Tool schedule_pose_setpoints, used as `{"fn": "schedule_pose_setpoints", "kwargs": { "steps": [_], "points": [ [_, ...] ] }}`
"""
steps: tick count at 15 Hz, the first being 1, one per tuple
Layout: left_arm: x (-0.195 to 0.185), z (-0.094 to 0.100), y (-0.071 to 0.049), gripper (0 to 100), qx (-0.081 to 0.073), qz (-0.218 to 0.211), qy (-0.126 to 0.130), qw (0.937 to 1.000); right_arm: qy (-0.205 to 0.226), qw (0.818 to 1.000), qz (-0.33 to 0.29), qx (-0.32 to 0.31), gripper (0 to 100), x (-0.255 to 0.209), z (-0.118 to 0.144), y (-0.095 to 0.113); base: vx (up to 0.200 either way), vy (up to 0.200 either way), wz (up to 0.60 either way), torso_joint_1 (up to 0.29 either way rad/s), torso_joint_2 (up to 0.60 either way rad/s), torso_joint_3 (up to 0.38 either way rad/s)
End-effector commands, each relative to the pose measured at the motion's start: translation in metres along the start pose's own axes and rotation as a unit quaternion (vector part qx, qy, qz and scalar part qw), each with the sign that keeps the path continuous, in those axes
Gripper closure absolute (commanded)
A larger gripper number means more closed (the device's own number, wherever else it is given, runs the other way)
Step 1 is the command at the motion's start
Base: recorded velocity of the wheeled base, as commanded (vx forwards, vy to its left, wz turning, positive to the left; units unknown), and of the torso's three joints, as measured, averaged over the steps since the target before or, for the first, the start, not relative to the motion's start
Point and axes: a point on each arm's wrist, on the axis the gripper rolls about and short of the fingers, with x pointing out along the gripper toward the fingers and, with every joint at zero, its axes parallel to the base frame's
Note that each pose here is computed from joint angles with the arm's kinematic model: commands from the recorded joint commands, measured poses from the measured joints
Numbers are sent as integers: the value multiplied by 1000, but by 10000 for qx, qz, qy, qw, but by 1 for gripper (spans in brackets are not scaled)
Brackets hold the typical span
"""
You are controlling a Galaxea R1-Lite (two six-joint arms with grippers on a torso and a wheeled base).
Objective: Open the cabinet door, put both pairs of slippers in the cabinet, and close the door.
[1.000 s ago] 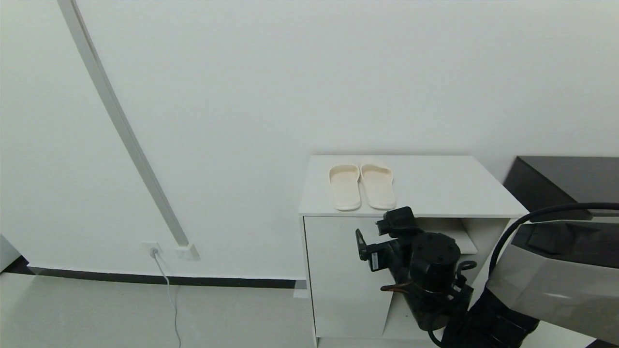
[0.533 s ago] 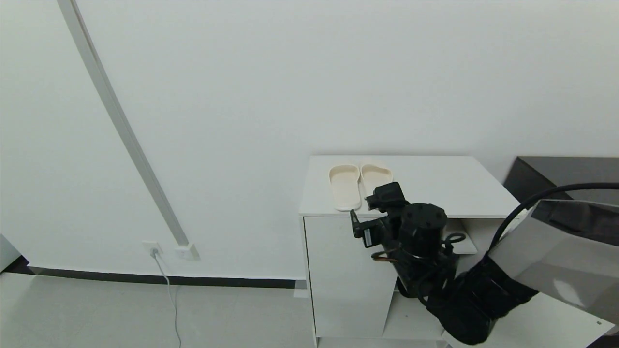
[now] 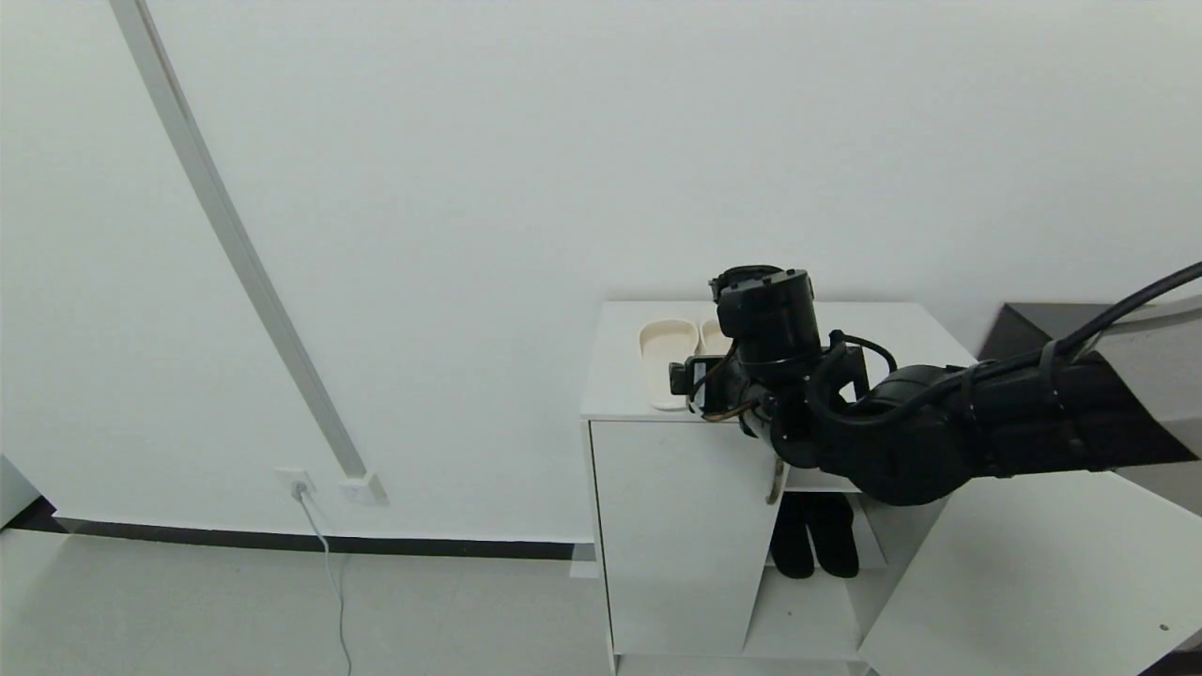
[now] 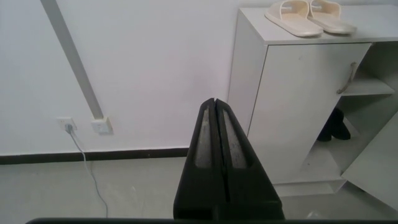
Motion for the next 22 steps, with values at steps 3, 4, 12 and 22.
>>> {"fn": "schedule_pose_setpoints", "kwargs": {
  "steps": [3,4,12,22],
  "points": [
    [0,0,0,100,-8,-1,-1,10000,26,10000,-66,21,0,0,-4,1,133,0,0,0,2,2],
    [0,0,0,100,-8,-1,-1,10000,42,9999,-119,5,0,1,-8,2,200,0,0,-2,-2,2],
    [0,0,0,100,-16,6,-1,10000,98,9998,-125,-100,0,26,-59,1,150,0,0,2,-1,1],
    [0,0,0,100,-1,-1,-1,10000,-190,9996,-133,-148,0,87,-68,-7,0,0,0,0,0,0]
  ]
}}
